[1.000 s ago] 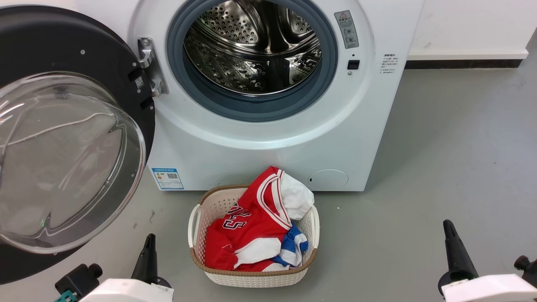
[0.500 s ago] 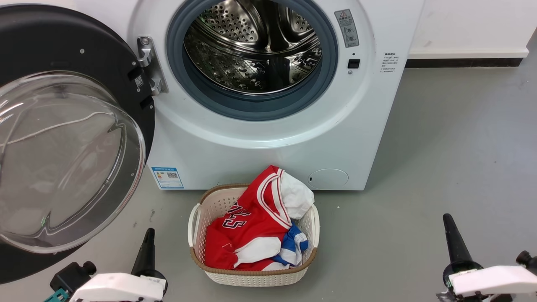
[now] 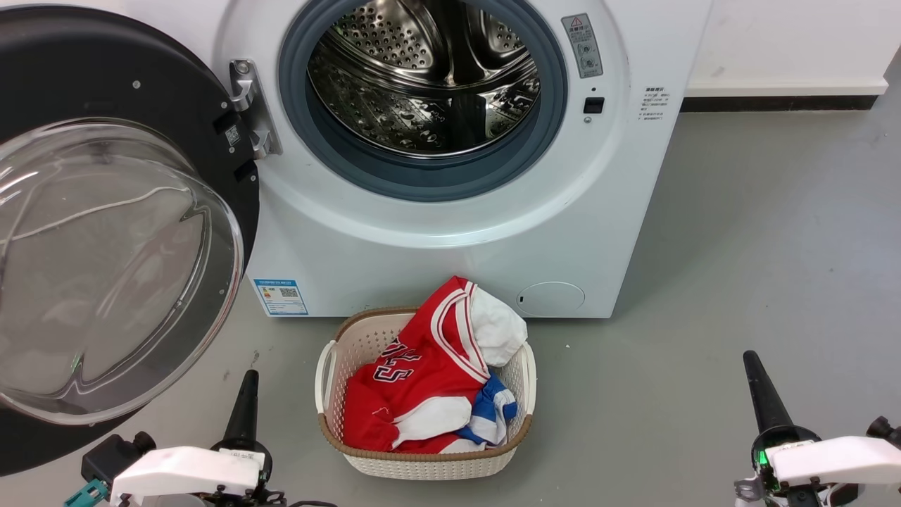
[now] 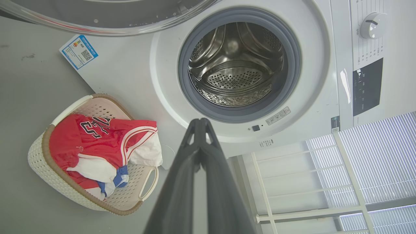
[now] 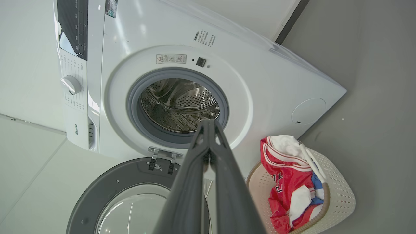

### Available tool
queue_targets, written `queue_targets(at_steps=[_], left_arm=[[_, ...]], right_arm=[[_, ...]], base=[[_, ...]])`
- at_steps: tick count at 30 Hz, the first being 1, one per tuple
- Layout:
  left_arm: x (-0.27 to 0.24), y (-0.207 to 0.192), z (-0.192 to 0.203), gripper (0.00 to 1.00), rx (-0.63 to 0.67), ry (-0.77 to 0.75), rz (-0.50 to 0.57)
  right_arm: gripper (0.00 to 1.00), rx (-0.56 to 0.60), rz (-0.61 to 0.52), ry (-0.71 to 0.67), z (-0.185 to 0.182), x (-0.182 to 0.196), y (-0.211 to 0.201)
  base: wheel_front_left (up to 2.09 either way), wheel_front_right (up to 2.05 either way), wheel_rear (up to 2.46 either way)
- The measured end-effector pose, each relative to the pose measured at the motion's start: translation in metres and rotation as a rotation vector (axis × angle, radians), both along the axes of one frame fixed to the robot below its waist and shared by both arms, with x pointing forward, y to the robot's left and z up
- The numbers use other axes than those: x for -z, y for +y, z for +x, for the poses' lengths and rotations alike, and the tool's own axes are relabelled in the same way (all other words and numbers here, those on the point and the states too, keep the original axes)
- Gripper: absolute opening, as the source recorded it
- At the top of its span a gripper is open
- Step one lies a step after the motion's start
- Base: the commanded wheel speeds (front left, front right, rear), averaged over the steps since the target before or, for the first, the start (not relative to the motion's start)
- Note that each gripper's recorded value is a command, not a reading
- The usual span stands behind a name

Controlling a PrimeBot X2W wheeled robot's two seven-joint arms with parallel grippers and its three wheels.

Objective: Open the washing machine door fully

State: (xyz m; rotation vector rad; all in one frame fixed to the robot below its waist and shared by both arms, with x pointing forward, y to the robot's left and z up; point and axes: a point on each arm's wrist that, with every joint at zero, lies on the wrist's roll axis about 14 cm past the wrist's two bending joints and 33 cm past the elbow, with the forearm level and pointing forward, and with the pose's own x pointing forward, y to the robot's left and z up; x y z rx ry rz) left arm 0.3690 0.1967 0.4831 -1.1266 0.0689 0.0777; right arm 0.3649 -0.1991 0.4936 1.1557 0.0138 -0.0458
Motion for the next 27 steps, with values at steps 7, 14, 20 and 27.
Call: queue_targets(at_steps=[7,14,20,27], left_arm=[[-0.002,0.0,0.002,0.0,0.0,-0.008,-0.071],[-0.005,0.001,0.005,0.0,0.0,-0.019,-0.138],[-0.007,0.001,0.007,0.0,-0.002,-0.028,-0.191],[-0.01,0.002,0.01,0.0,-0.001,-0.041,-0.25]], right_arm=[[0.0,-0.002,0.067,-0.005,0.005,-0.002,0.0],[0.0,-0.004,0.127,-0.006,0.007,-0.003,0.0],[0.0,-0.005,0.177,-0.007,0.009,-0.003,-0.001],[0.0,-0.011,0.233,-0.014,0.013,-0.006,0.0]], base=[[0.0,0.0,0.0],[0.0,0.0,0.0],[0.0,0.0,0.0],[0.0,0.0,0.0]])
